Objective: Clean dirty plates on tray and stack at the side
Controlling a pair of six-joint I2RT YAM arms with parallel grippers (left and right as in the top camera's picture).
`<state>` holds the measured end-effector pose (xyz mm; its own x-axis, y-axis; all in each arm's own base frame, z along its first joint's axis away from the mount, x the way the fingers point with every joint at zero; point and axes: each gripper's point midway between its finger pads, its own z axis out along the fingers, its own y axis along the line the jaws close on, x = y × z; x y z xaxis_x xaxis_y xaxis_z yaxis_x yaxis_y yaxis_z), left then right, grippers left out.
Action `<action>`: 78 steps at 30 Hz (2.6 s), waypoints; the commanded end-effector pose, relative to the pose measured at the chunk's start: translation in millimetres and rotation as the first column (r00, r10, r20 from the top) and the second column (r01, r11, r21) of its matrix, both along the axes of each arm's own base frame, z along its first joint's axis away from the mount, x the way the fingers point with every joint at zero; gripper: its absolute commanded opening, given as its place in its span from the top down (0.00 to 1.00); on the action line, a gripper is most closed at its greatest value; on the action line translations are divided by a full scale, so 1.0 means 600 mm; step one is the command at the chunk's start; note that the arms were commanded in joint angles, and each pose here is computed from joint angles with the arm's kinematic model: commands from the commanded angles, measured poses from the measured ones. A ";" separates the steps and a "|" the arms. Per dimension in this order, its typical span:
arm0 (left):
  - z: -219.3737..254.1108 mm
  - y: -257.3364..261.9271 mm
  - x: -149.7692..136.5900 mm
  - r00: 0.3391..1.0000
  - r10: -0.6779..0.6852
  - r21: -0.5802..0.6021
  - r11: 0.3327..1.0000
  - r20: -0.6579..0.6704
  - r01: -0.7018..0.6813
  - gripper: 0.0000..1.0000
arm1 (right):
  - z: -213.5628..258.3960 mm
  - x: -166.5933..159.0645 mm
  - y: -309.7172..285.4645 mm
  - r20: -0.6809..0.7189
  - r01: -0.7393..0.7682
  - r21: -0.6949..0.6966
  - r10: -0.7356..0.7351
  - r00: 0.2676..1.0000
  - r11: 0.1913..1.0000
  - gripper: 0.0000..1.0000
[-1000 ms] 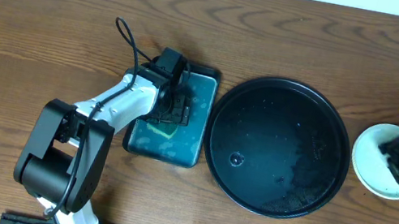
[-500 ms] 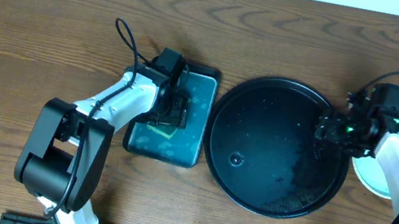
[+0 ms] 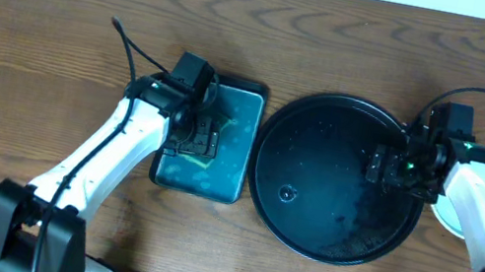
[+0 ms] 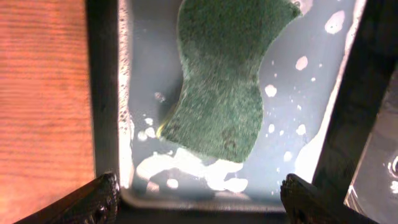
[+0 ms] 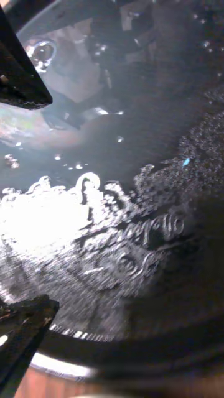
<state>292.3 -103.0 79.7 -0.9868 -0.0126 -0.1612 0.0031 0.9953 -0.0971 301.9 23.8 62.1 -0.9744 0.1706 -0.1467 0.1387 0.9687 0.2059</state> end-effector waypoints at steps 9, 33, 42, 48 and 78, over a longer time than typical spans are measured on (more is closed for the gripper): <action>0.000 0.033 -0.068 0.995 0.040 -0.010 0.999 0.088 -0.039 0.16 | 0.129 -0.035 0.007 0.257 -0.032 -0.080 0.052 0.965 0.996 0.01; 0.102 0.050 -0.110 0.889 0.082 -0.140 0.990 0.450 -0.021 0.16 | 0.189 -0.128 0.042 0.615 -0.100 -0.068 0.121 0.779 0.993 0.01; 0.095 0.049 -0.110 0.897 0.080 -0.134 0.991 0.434 -0.023 0.15 | 0.172 -0.144 0.040 0.569 -0.104 -0.070 0.125 0.813 0.992 0.01; 0.094 0.049 -0.110 0.899 0.079 -0.133 0.991 0.431 -0.024 0.15 | 0.164 -0.152 0.039 0.546 -0.106 -0.070 0.127 0.828 0.992 0.01; 0.094 0.049 -0.110 0.899 0.079 -0.133 0.991 0.431 -0.024 0.15 | 0.205 -0.162 0.012 0.802 -0.050 -0.200 0.193 0.565 0.978 0.01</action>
<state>226.9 -77.0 140.1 -0.8134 -0.1004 -0.5729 0.0393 0.9732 -0.2264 204.3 32.3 192.3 -0.4761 -0.0030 -0.8794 -0.1319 0.9889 0.0680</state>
